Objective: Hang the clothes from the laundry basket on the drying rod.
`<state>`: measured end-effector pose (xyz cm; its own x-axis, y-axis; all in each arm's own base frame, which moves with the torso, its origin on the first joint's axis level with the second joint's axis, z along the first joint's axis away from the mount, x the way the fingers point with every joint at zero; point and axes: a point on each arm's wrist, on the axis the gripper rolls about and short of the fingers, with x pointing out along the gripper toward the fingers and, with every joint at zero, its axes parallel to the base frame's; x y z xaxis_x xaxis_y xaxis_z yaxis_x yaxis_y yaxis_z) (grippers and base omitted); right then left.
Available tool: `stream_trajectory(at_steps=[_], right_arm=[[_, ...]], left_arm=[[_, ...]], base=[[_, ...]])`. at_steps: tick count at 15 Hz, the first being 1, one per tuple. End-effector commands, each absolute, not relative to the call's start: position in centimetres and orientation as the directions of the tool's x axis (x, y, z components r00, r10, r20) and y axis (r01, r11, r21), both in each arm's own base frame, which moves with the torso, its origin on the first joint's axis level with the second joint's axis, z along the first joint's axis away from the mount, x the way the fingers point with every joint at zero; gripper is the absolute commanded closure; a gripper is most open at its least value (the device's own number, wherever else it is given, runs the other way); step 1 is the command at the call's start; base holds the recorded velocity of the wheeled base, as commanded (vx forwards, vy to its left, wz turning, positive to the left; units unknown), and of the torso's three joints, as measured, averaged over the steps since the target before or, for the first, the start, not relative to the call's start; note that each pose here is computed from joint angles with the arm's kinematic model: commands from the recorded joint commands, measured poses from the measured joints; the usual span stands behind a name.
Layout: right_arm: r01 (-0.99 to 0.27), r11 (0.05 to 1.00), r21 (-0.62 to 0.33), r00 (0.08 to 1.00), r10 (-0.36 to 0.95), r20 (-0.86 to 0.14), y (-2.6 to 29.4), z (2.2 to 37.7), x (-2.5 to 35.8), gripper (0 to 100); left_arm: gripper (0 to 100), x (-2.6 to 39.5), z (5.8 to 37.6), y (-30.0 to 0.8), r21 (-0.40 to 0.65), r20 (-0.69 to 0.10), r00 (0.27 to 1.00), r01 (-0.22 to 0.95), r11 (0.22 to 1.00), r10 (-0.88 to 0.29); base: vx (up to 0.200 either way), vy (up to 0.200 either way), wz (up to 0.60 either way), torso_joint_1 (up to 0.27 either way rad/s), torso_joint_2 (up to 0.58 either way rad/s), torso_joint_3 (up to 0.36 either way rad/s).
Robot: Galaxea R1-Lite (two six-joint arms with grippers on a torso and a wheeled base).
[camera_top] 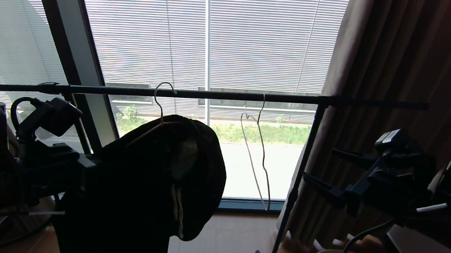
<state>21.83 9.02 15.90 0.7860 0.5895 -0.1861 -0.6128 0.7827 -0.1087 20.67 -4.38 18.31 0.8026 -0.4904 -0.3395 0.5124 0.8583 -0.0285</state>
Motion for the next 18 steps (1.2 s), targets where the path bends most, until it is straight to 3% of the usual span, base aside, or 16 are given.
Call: stream_trajectory(at_steps=[1,7,18], right_arm=[[-0.612,0.783,-0.110,0.787,0.589,-0.182,9.0,16.0,21.8,0],[-0.615,0.781,-0.110,0.784,0.592,-0.186,9.0,15.9,21.9,0],[-0.615,0.781,-0.109,0.784,0.591,-0.189,9.0,15.8,21.8,0]], left_arm=[[100,21.5,17.9,-4.7,-0.033,-0.346,0.796,0.519,0.854,-0.497],[100,25.1,17.1,-5.4,-0.029,-0.323,0.804,0.518,0.855,-0.498],[100,29.1,15.8,-6.0,-0.047,-0.360,0.799,0.500,0.865,-0.482]], base=[[0.000,0.000,0.00,0.000,0.00,0.000],[0.000,0.000,0.00,0.000,0.00,0.000],[0.000,0.000,0.00,0.000,0.00,0.000]])
